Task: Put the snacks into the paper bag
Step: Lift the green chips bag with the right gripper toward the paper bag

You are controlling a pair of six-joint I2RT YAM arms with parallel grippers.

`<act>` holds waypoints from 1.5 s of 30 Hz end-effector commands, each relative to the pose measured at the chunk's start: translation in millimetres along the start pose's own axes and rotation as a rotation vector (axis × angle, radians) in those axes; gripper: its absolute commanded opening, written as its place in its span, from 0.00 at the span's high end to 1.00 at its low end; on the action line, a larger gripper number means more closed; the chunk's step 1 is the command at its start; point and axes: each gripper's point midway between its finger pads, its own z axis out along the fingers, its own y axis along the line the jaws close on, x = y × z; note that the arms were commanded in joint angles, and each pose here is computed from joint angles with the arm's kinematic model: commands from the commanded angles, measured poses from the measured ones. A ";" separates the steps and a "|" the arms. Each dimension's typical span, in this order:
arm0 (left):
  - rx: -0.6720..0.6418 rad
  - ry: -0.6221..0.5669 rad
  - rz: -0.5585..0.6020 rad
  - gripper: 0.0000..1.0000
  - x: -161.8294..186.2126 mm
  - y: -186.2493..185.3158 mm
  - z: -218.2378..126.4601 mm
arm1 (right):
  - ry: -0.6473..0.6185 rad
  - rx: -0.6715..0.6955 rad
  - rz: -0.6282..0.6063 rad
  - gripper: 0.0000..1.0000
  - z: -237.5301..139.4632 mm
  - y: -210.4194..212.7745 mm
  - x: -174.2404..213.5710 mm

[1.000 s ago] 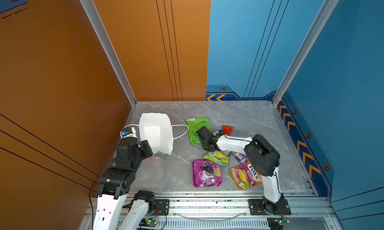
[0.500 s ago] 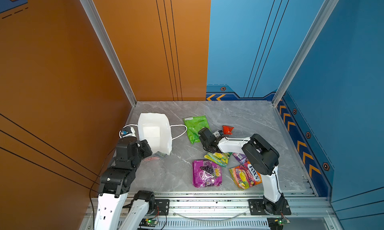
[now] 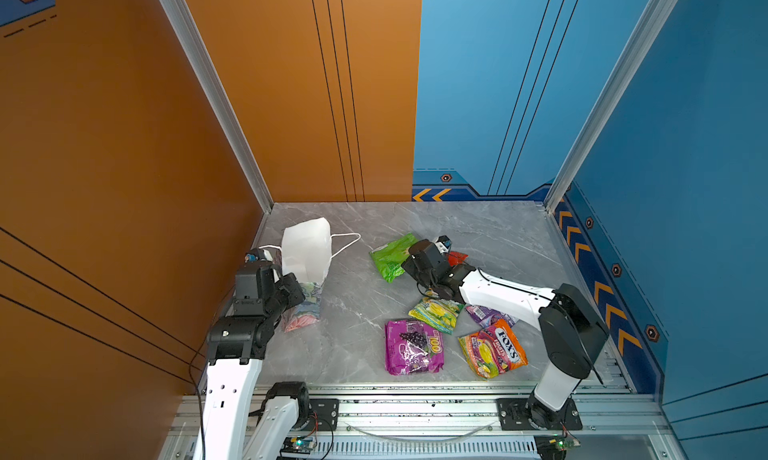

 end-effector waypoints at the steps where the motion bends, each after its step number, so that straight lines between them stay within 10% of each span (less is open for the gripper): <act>1: 0.095 -0.017 0.030 1.00 -16.5 -23.8 -11.7 | 0.043 0.038 -0.195 1.00 -26.5 -5.1 0.3; 30: 0.005 0.200 0.352 1.00 -29.5 -87.5 30.5 | -0.004 -0.229 -0.583 1.00 -206.4 32.1 -38.0; 45: 0.074 0.251 0.346 1.00 -9.3 -93.7 40.2 | -0.121 -0.316 -0.722 1.00 -278.9 129.8 -85.0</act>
